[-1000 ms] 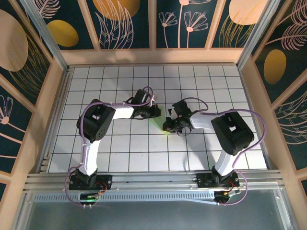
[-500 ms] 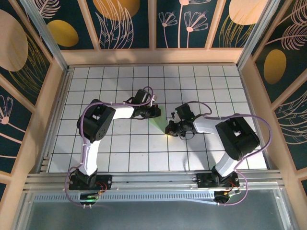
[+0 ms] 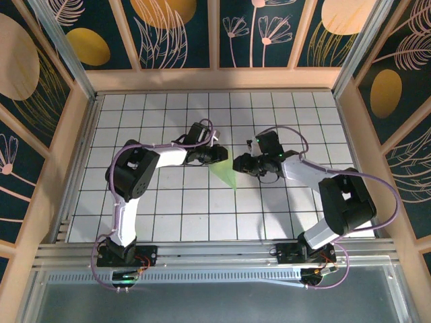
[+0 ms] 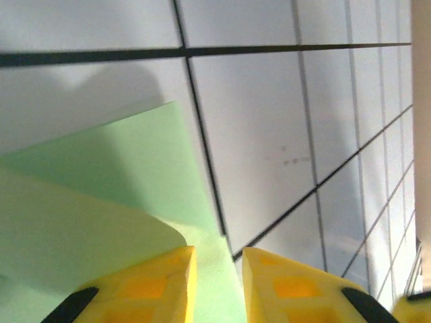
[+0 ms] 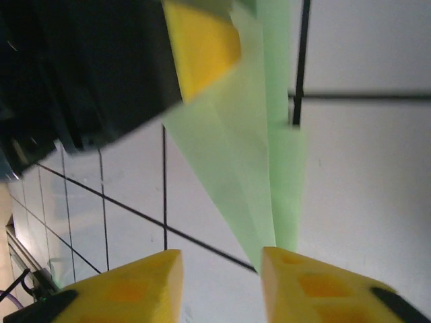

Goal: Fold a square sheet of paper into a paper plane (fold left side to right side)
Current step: Fourth fold the wing at the center of the table, then turn over the paper at the center of the table.

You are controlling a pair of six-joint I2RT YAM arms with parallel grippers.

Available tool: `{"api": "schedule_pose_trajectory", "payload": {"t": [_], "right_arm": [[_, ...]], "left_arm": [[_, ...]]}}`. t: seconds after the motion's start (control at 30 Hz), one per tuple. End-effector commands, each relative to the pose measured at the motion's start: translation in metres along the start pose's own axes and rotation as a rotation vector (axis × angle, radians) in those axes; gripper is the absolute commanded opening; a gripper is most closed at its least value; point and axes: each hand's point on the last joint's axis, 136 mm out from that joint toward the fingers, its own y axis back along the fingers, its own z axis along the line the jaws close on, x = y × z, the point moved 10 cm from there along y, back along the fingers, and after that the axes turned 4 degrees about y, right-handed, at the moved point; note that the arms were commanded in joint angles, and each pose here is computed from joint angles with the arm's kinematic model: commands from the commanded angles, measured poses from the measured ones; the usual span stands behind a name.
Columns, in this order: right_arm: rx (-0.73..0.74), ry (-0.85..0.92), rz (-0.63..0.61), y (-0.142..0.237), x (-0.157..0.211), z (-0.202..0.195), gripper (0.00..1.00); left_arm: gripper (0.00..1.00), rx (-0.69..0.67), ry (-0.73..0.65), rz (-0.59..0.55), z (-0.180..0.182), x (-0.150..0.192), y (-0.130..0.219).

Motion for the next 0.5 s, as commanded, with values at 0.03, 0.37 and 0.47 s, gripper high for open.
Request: {"api": "schedule_pose_trajectory", "payload": {"t": [0.03,0.37,0.47], "right_arm": [[0.018,0.091,0.006,-0.018,-0.018,-0.006,0.43],[-0.048,0.116,0.062,-0.056,-0.028,-0.010,0.42],[-0.063,0.119,0.081,-0.065,-0.027,-0.010,0.40]], "left_arm": [[0.29,0.023,-0.050,-0.129,-0.035,-0.021,0.035],[0.30,-0.081,0.027,-0.259,-0.007,-0.016,0.076],[0.30,-0.092,0.034,-0.261,-0.001,-0.015,0.081]]}}
